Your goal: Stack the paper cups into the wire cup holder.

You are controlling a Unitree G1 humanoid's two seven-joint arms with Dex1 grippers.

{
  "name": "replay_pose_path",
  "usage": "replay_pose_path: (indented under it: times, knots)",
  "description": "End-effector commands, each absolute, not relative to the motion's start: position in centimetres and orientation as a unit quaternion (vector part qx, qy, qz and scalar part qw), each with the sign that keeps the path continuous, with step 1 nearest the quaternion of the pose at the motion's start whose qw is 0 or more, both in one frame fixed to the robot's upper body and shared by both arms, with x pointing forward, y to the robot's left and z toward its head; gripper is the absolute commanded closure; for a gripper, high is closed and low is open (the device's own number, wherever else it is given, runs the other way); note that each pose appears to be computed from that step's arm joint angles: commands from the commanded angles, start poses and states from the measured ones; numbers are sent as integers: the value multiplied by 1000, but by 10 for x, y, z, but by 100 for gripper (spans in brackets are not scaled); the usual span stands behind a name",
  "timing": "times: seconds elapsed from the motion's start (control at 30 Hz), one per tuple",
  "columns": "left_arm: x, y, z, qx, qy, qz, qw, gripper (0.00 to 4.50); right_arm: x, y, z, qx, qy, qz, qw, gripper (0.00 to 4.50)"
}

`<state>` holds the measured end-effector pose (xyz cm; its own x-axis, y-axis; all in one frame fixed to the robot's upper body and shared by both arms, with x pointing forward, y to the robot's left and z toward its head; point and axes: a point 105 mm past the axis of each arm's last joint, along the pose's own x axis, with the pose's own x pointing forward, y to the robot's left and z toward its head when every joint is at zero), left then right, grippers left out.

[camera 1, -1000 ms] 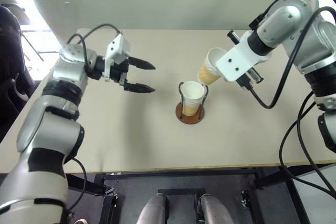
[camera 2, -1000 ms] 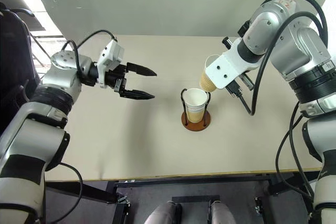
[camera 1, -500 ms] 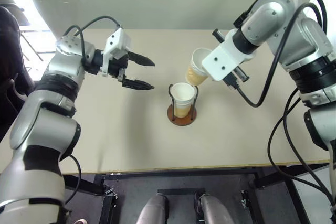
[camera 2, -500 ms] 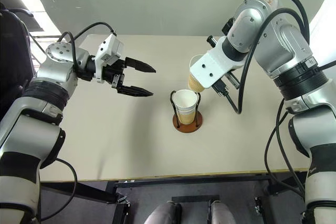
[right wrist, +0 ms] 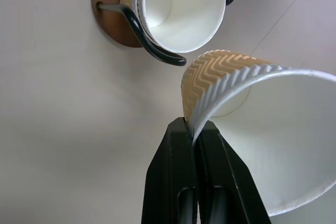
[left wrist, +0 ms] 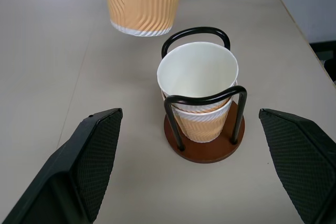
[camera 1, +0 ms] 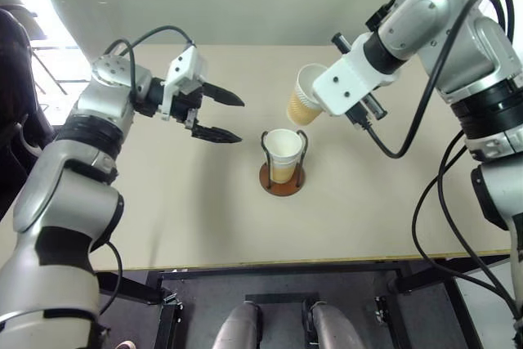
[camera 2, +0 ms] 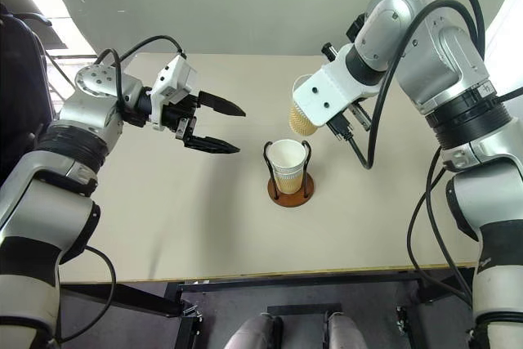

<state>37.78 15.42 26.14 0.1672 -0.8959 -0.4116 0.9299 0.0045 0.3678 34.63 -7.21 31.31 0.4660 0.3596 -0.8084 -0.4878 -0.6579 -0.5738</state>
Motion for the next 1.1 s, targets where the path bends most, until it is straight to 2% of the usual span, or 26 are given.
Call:
replay_pose_path:
  times: [0.03, 0.27, 0.63, 1.1]
  knots:
    - [373, 158, 272, 297, 16, -649, 700, 0, 333, -65, 328, -747, 12, 517, 418, 449]
    - [375, 162, 270, 303, 22, -641, 705, 0, 327, -54, 328, -741, 1, 527, 416, 449]
    - [374, 173, 263, 301, 29, -634, 712, 0, 327, -49, 300, -726, 11, 555, 406, 449]
    - [372, 173, 265, 297, 28, -638, 710, 0, 329, -52, 289, -727, 17, 561, 396, 449]
